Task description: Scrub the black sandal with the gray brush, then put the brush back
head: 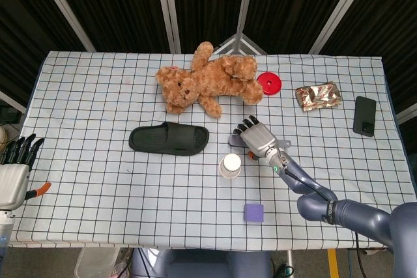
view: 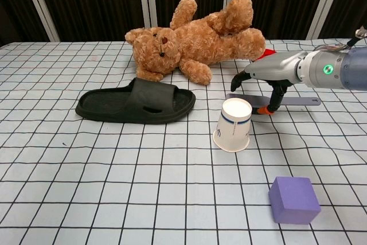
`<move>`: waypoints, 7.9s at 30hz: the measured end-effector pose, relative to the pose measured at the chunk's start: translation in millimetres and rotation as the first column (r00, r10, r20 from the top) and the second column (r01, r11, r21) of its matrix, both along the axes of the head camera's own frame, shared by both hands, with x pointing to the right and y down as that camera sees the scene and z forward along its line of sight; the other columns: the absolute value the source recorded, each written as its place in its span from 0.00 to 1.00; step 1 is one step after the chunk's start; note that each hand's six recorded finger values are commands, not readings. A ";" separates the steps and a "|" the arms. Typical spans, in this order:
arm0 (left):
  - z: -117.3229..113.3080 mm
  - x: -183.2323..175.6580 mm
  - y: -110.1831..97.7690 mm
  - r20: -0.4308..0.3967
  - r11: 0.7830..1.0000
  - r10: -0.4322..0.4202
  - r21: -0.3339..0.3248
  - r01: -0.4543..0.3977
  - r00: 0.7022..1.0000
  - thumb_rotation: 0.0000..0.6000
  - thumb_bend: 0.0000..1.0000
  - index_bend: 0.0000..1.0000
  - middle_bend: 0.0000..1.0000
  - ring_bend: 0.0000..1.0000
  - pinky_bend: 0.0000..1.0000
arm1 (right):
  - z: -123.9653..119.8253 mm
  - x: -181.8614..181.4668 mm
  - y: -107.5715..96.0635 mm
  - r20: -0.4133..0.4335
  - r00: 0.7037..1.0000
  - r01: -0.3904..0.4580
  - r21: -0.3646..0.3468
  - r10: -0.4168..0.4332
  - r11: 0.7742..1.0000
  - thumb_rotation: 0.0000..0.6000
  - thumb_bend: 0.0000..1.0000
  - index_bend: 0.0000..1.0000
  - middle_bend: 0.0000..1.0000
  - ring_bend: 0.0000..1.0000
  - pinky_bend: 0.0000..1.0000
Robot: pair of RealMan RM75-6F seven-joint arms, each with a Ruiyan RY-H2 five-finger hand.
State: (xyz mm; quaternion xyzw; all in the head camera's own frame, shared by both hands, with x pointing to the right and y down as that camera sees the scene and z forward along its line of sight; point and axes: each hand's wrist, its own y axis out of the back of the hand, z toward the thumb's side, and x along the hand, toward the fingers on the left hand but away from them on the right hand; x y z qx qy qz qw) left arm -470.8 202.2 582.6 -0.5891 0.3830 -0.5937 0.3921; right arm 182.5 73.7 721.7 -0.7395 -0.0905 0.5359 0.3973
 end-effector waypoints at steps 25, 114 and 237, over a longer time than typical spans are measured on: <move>1.9 -2.0 -0.2 0.002 1.000 -0.003 -0.011 0.003 1.000 1.00 0.02 0.00 0.00 0.00 0.00 | 8.7 -5.4 -8.9 -0.042 0.999 0.006 0.029 -0.005 1.000 1.00 0.40 0.30 0.22 0.14 0.06; 102.6 176.5 -52.9 -0.305 0.850 0.336 -0.309 -0.427 0.891 0.97 0.47 0.00 0.02 0.00 0.00 | -60.4 -138.5 -2.7 0.332 0.936 0.047 0.208 -0.116 0.977 1.00 0.61 0.76 0.64 0.57 0.57; 143.8 127.5 -52.6 -0.185 0.832 0.232 -0.472 -0.293 0.955 0.96 0.48 0.00 0.03 0.00 0.00 | 14.9 -172.6 -16.9 0.284 0.958 -0.031 0.214 -0.031 0.976 1.00 0.62 0.76 0.65 0.58 0.57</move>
